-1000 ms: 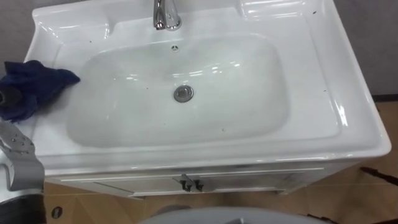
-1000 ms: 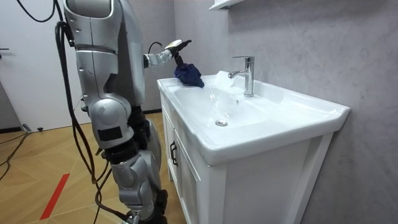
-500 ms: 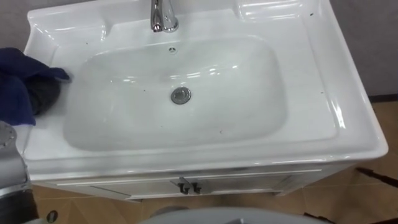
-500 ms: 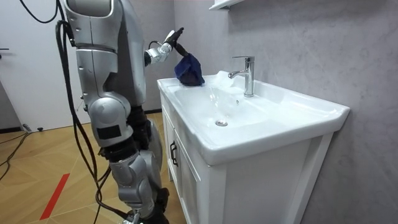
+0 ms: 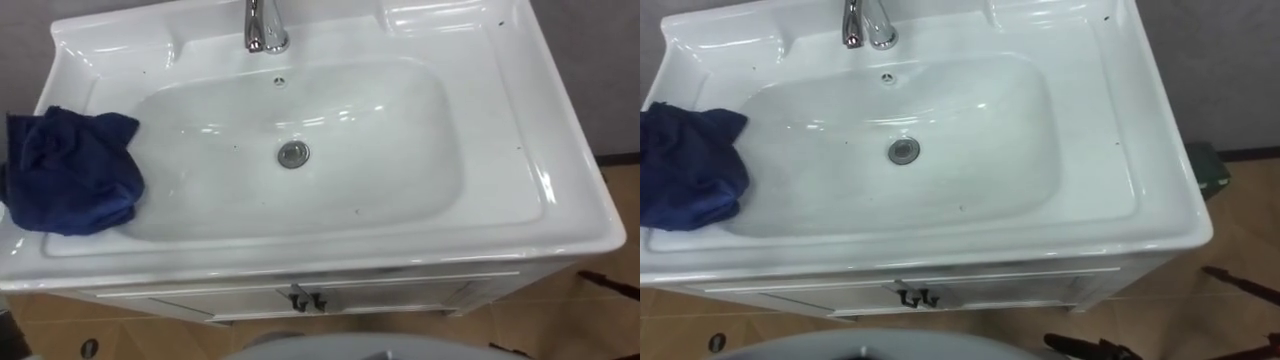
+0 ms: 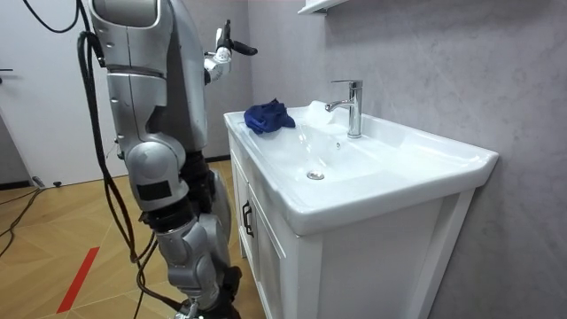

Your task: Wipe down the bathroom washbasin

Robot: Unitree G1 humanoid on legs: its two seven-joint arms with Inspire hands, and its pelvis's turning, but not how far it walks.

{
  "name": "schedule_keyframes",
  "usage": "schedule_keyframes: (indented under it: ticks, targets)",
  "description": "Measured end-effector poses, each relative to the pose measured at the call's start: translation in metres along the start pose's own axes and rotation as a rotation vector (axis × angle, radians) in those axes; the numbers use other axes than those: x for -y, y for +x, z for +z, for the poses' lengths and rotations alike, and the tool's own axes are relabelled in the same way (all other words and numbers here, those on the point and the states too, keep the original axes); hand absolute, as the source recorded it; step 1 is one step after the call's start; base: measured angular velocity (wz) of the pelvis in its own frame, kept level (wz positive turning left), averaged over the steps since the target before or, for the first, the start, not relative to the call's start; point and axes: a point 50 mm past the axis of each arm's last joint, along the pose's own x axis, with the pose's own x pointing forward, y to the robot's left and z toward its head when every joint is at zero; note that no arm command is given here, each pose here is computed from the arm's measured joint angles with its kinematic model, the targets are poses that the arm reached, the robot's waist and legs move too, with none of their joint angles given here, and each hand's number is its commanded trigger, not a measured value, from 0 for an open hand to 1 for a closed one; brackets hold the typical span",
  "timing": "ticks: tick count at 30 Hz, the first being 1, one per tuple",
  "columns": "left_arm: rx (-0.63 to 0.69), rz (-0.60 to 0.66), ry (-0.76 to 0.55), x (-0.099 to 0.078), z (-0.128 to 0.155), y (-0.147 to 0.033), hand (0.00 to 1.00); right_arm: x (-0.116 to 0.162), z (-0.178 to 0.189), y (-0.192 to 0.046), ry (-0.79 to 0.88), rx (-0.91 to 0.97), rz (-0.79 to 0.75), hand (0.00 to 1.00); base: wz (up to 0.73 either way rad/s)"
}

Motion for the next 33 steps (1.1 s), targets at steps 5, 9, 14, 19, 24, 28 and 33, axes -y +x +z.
schedule_keyframes:
  ticks: [5, 9, 14, 19, 24, 28, 33]
  targets:
    - [-0.029, 0.068, -0.049, -0.011, -0.001, 0.006, 0.0, 0.002, -0.004, -0.001, 0.008, -0.005, -0.003, 0.0, 0.01]
    - [-0.029, 0.099, -0.051, -0.018, 0.0, 0.012, 0.0, 0.004, -0.006, -0.001, 0.001, -0.007, -0.005, 0.0, 0.03]
    - [-0.052, 0.118, -0.032, -0.018, -0.006, 0.022, 0.0, 0.006, -0.007, -0.002, -0.021, -0.012, -0.017, 0.0, 0.08]
    - [-0.136, 0.224, 0.021, -0.041, -0.025, 0.042, 0.0, 0.012, -0.007, -0.003, -0.049, -0.02, -0.041, 0.0, 0.03]
    - [-0.242, 0.346, 0.062, -0.07, -0.048, 0.05, 0.0, 0.017, 0.0, -0.005, -0.167, -0.007, -0.055, 0.0, 0.06]
    - [-0.27, 0.404, 0.096, -0.083, -0.057, 0.048, 0.0, 0.015, 0.006, -0.005, -0.268, 0.01, -0.053, 0.0, 0.11]
    - [-0.414, 0.467, 0.138, -0.101, -0.089, 0.04, 0.0, 0.013, 0.018, -0.006, -0.498, 0.025, -0.039, 0.0, 0.11]
